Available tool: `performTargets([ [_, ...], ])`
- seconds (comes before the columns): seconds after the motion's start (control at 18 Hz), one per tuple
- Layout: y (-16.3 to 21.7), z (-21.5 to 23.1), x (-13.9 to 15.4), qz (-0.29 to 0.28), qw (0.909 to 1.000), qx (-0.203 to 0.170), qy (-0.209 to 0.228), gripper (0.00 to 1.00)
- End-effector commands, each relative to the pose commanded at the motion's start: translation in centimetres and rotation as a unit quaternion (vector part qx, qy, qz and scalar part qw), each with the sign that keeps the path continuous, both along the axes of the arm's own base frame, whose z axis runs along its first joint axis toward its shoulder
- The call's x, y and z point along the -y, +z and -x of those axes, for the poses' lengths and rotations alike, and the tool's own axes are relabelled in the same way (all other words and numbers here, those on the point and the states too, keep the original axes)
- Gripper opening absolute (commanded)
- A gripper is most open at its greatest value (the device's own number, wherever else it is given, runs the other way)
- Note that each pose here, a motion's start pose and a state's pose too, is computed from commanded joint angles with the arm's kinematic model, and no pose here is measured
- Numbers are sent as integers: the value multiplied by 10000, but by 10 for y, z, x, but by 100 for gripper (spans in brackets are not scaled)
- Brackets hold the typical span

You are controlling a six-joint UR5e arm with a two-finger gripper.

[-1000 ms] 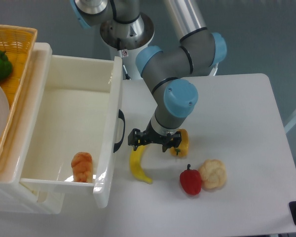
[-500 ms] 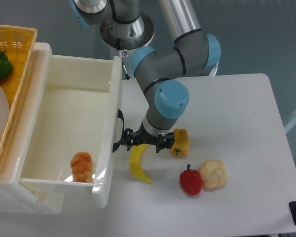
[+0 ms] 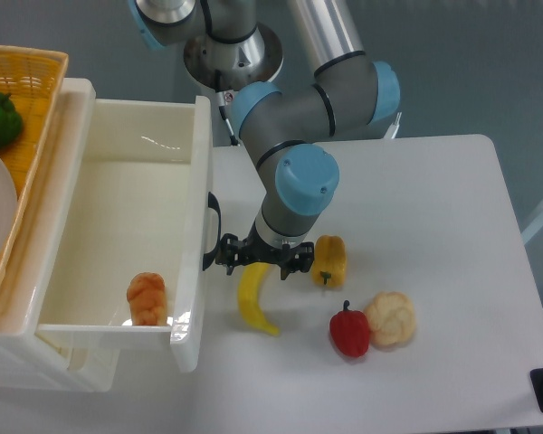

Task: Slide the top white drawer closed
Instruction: 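Push the drawer front with the gripper, sliding the drawer shut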

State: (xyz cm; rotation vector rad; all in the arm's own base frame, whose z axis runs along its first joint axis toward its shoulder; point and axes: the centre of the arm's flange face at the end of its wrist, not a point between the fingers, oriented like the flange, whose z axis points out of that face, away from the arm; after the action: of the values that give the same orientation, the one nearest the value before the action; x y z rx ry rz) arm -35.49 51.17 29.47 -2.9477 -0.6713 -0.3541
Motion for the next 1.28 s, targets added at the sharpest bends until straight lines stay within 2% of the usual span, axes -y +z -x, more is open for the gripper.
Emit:
performTargets([
  [1.28, 20, -44, -26, 18, 9998, -160, -68, 100],
])
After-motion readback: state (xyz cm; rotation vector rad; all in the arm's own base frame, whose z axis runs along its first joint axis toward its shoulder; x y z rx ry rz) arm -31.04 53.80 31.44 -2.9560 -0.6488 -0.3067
